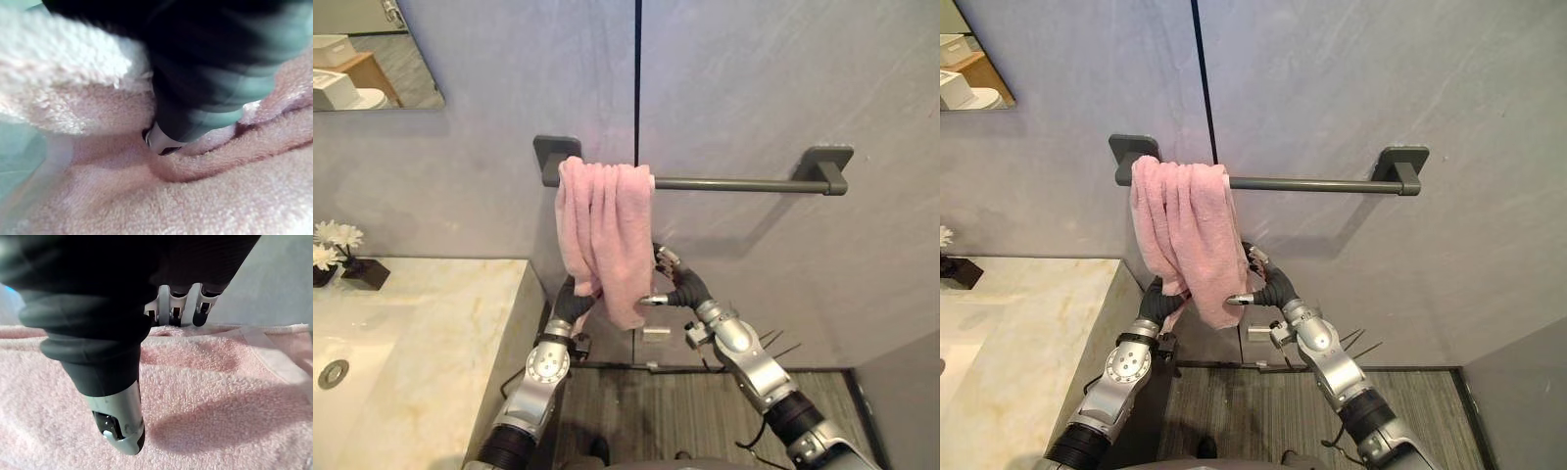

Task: Organize washtable

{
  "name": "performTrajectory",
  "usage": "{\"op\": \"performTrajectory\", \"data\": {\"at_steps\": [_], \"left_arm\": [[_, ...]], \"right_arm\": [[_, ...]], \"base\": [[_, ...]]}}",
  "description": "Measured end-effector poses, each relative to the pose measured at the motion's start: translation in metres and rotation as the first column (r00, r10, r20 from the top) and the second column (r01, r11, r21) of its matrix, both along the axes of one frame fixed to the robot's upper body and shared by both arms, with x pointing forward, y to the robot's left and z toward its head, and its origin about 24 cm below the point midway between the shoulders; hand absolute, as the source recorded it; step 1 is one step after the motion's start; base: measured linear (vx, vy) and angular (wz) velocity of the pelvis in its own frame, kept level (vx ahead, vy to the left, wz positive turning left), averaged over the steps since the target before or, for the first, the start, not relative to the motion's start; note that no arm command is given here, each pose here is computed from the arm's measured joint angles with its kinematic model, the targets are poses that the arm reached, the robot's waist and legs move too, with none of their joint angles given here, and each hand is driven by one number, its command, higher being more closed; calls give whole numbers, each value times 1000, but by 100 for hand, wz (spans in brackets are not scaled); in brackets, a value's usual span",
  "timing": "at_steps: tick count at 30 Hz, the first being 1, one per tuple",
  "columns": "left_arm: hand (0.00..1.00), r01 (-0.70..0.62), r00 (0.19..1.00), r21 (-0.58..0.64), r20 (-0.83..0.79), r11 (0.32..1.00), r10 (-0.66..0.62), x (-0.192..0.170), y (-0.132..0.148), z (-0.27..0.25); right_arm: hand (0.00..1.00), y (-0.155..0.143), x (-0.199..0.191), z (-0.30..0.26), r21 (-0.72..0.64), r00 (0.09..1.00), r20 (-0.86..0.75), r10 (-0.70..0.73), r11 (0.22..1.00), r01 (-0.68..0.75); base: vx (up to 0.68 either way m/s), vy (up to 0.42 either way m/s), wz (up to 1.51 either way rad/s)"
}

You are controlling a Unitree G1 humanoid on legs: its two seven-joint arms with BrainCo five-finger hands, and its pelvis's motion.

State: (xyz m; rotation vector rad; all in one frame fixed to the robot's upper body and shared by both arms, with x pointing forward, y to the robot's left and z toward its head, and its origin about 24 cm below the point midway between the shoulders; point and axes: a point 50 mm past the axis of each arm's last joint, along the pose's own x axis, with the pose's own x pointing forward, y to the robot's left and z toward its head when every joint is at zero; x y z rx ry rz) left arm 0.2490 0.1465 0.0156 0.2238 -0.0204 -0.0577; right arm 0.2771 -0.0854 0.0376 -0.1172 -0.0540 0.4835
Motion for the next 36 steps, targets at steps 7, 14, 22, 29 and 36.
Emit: {"op": "performTrajectory", "data": {"at_steps": [7, 14, 22, 29, 36], "left_arm": [[100, 5, 1000, -8, 22, 1000, -5, 5, -5, 5], [100, 0, 1000, -7, 26, 1000, 0, 5, -4, 6], [100, -35, 999, -10, 27, 999, 35, 5, 5, 6], [100, -10, 998, -51, 61, 999, 13, -3, 0, 11], [100, 27, 999, -108, 47, 994, -22, -7, -14, 8]], "right_arm": [[100, 5, 1, -10, -9, 999, -41, -13, 1000, 12], [100, -7, 7, -5, 9, 997, -30, -70, 997, 70], [100, -38, 8, -7, 49, 975, -45, -217, 975, 219], [100, -55, -10, -7, 130, 950, -53, -308, 941, 313], [100, -68, -23, -15, 169, 917, -91, -389, 901, 399]], "base": [[-44, -15, 13], [-18, -15, 5], [-13, -9, -8], [-23, -6, -11], [-32, -5, -3]]}}
